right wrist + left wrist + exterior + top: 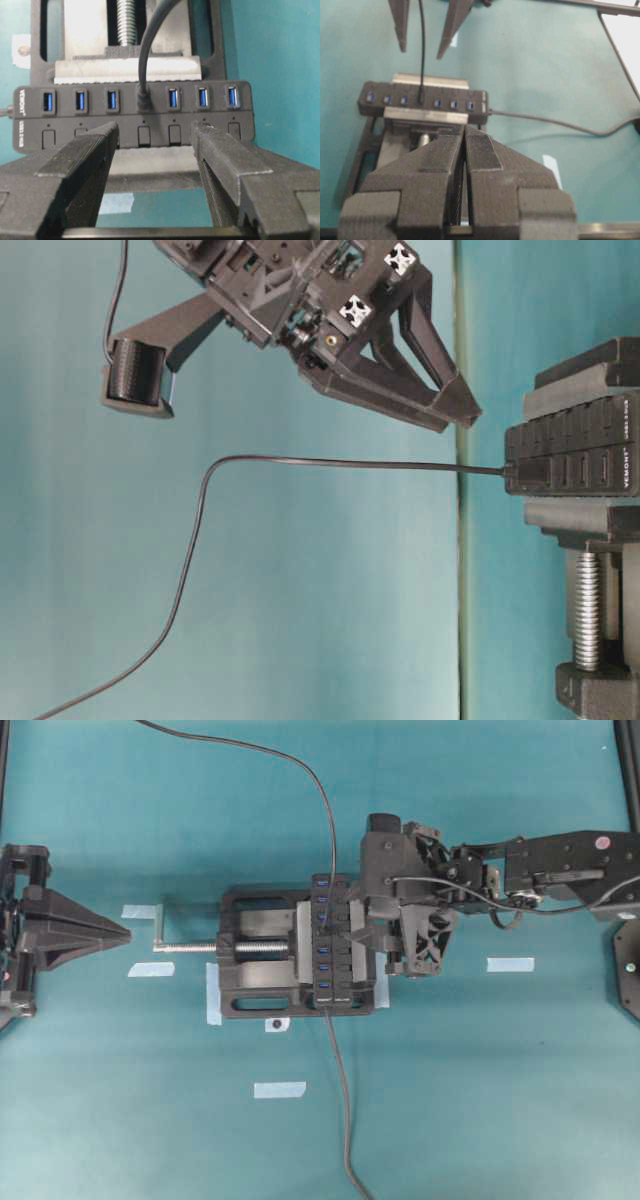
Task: Insert the USB into the center port of the fixed hub
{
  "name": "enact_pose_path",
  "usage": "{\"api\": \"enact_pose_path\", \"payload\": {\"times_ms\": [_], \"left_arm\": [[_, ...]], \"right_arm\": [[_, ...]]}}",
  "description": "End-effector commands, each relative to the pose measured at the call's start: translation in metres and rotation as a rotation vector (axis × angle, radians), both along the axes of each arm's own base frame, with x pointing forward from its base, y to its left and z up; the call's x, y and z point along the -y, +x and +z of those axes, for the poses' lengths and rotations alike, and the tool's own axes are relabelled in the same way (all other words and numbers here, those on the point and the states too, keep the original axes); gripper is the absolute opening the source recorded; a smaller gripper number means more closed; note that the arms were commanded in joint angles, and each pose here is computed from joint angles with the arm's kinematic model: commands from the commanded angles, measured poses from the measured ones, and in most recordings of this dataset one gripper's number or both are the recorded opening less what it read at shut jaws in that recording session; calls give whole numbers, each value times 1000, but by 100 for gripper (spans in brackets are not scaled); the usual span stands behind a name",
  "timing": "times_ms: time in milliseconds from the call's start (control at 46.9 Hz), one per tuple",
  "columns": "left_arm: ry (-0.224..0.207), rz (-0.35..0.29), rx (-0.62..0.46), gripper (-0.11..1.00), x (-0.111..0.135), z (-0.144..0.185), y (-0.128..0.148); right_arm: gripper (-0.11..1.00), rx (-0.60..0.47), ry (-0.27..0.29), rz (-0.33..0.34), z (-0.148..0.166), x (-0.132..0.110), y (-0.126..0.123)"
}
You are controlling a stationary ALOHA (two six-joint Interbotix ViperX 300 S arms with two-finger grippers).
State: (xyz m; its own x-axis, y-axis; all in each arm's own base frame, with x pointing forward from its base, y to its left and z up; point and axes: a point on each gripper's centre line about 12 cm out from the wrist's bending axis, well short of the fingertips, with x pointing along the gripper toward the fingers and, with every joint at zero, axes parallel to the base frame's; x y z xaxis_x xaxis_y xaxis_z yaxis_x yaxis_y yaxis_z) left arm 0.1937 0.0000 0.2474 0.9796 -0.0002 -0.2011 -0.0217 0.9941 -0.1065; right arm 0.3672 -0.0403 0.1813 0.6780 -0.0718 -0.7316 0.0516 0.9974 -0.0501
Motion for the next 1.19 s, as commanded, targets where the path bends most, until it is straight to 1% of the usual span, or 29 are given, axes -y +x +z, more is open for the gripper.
{"api": "enact_pose_path", "payload": {"times_ms": [0,1172], "left_arm": [[0,3,17,2,-1,5,2],[0,4,20,2,-1,6,2]], "right_arm": [[71,38,-1,2,13,-2,0],[71,28,0,2,9,-2,0]]}}
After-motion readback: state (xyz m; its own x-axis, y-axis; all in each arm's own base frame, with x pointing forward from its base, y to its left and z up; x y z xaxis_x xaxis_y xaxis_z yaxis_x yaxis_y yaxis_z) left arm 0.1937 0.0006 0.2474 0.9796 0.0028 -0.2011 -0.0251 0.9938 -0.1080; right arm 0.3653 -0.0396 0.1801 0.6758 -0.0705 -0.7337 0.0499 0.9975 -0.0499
